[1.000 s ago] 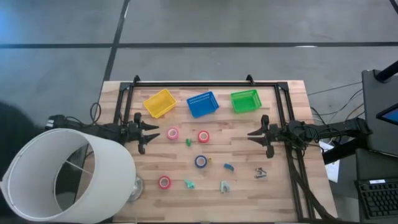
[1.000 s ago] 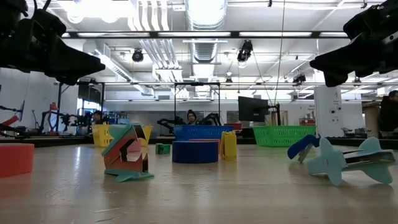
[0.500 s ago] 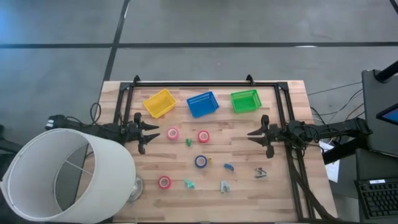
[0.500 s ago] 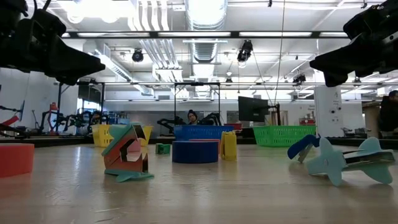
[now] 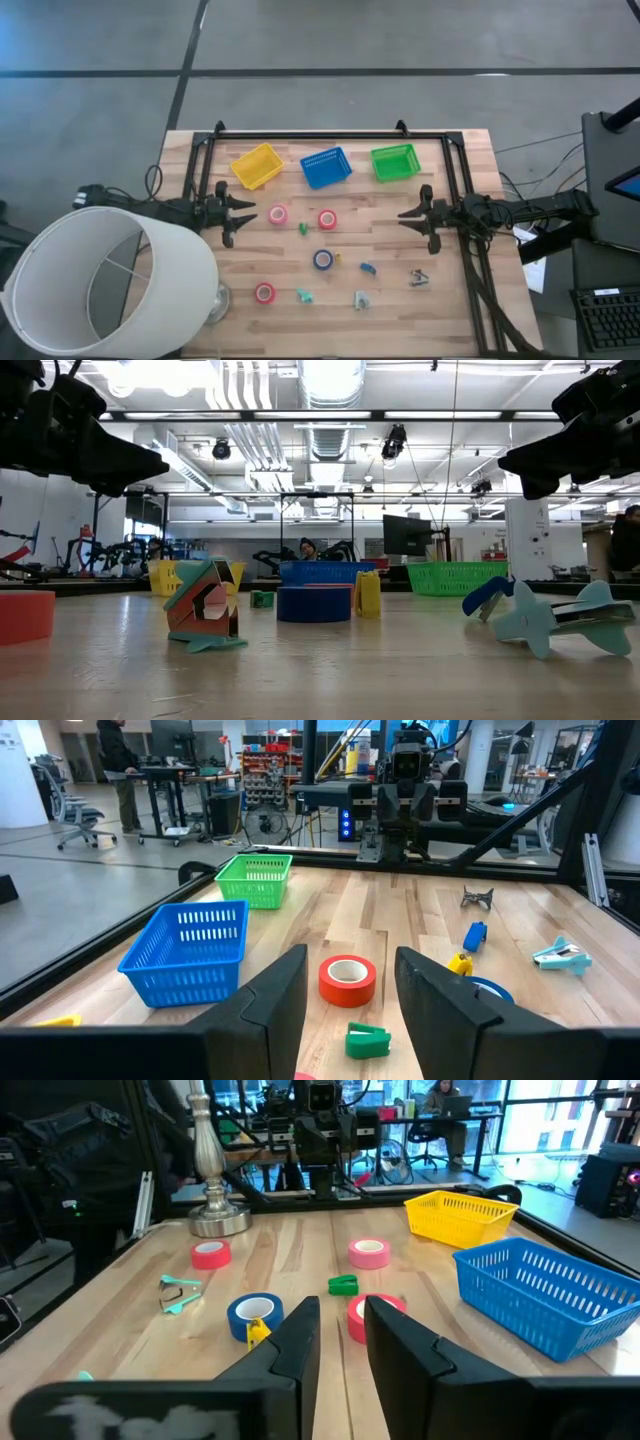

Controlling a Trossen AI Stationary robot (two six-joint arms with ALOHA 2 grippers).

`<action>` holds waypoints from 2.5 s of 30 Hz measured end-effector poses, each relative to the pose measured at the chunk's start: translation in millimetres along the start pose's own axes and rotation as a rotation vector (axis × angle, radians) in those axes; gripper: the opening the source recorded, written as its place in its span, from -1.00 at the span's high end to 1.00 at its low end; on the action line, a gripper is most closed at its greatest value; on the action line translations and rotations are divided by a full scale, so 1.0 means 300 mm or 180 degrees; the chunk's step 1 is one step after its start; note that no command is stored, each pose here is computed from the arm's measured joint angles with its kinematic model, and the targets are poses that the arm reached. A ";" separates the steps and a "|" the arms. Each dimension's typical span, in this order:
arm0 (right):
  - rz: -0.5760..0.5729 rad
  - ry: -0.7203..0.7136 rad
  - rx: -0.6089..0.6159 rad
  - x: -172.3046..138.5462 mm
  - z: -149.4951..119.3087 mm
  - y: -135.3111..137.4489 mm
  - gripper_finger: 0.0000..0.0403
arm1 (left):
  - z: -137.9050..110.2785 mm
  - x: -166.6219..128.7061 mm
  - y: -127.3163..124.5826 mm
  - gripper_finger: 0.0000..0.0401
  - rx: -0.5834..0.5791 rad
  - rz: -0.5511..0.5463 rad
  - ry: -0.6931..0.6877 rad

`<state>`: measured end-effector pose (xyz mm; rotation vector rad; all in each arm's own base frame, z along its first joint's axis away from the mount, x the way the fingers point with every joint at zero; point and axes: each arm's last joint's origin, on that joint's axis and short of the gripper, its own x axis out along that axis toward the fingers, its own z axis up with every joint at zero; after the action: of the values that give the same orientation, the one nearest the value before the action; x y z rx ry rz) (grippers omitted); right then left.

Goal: Pick and place Stapler, Stapler remover, tape

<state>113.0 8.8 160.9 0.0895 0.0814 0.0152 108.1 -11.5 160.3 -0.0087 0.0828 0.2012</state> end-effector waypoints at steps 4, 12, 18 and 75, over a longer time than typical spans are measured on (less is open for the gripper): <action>0.0000 0.0000 0.0000 0.000 0.000 0.000 0.66 | 0.000 0.000 0.000 0.22 0.0000 -0.0002 -0.0001; 0.0001 0.0001 0.0000 0.000 0.000 0.000 0.61 | 0.000 0.000 0.000 0.22 0.0000 0.0000 0.0000; 0.0000 0.0000 0.0000 0.000 0.000 0.000 0.57 | 0.000 0.000 0.000 0.22 0.0000 -0.0001 0.0000; -0.0506 -0.0428 -0.0449 0.171 0.201 0.017 0.12 | 0.125 0.279 -0.106 0.22 0.0436 -0.0205 0.1152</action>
<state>168.8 9.6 217.0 -0.0572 -0.0473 -0.1435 199.4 -25.3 190.8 0.0888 0.4563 0.1273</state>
